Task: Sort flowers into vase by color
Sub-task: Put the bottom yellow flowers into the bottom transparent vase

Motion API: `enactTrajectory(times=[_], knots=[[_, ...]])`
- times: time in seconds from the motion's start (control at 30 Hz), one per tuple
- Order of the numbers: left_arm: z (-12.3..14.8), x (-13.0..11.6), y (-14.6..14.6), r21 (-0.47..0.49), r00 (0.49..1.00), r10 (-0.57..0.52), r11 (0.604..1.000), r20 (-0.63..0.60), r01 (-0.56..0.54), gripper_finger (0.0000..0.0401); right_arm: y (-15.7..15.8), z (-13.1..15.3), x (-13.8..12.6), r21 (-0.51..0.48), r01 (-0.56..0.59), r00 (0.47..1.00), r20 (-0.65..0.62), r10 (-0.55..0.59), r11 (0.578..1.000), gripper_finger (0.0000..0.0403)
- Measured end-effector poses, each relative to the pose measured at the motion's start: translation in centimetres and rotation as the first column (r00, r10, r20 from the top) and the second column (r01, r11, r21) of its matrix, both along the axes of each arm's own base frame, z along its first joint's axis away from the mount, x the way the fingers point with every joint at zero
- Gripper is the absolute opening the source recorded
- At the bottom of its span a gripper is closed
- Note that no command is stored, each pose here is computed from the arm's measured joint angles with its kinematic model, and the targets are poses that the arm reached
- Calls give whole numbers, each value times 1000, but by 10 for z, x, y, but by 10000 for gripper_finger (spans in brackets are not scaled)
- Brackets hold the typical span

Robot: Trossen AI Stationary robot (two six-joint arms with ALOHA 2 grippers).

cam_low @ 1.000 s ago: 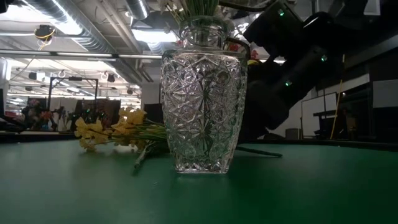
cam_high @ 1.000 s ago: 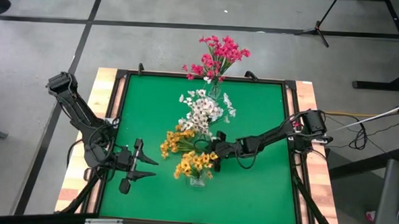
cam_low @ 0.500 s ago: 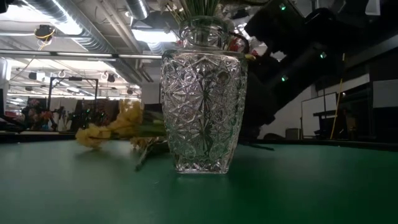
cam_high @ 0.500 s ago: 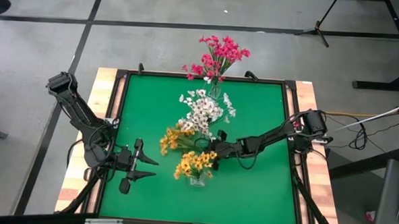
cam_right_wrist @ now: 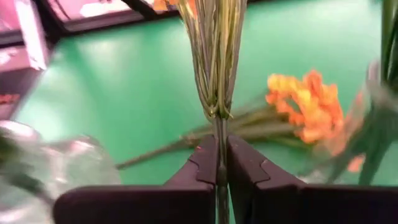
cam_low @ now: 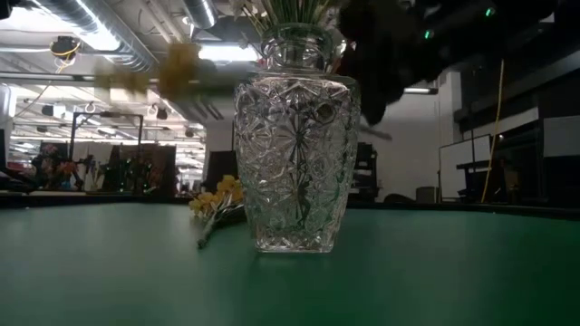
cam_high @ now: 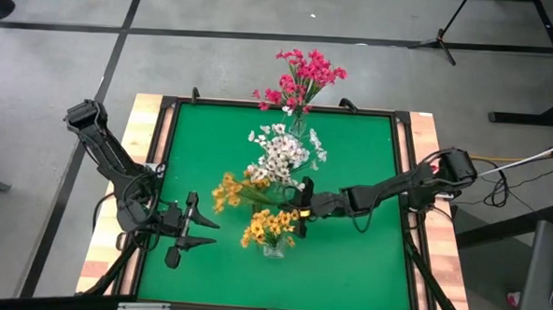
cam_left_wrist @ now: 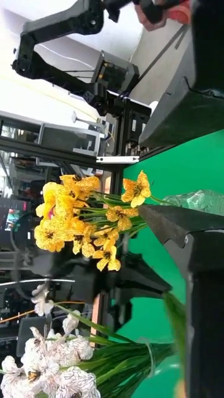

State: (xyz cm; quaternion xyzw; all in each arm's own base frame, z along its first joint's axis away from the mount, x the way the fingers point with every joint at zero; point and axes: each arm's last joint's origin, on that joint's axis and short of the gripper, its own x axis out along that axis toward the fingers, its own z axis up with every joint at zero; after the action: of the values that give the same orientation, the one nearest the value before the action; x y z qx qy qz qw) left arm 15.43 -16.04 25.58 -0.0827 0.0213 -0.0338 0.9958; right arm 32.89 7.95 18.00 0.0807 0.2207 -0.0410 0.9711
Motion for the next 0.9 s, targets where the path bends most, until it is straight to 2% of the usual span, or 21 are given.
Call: enactTrajectory(times=[0.3,0.47,0.67,0.8,0.9], knots=[[0,0,0,2,1000,0,1000,-1,0,159,18,44,-20,-46,3,989,145,4,999,14],[0,0,0,2,1000,0,1000,-2,0,159,25,68,-29,-66,-20,965,260,36,998,14],[0,0,0,2,1000,6,1000,-1,-6,159,33,91,-36,-95,-50,911,405,84,994,14],[0,0,2,4,996,84,996,2,-84,159,41,106,-44,-142,-49,864,491,113,989,14],[0,0,3,4,995,96,995,3,-96,159,53,116,-54,-197,-15,831,543,122,980,14]])
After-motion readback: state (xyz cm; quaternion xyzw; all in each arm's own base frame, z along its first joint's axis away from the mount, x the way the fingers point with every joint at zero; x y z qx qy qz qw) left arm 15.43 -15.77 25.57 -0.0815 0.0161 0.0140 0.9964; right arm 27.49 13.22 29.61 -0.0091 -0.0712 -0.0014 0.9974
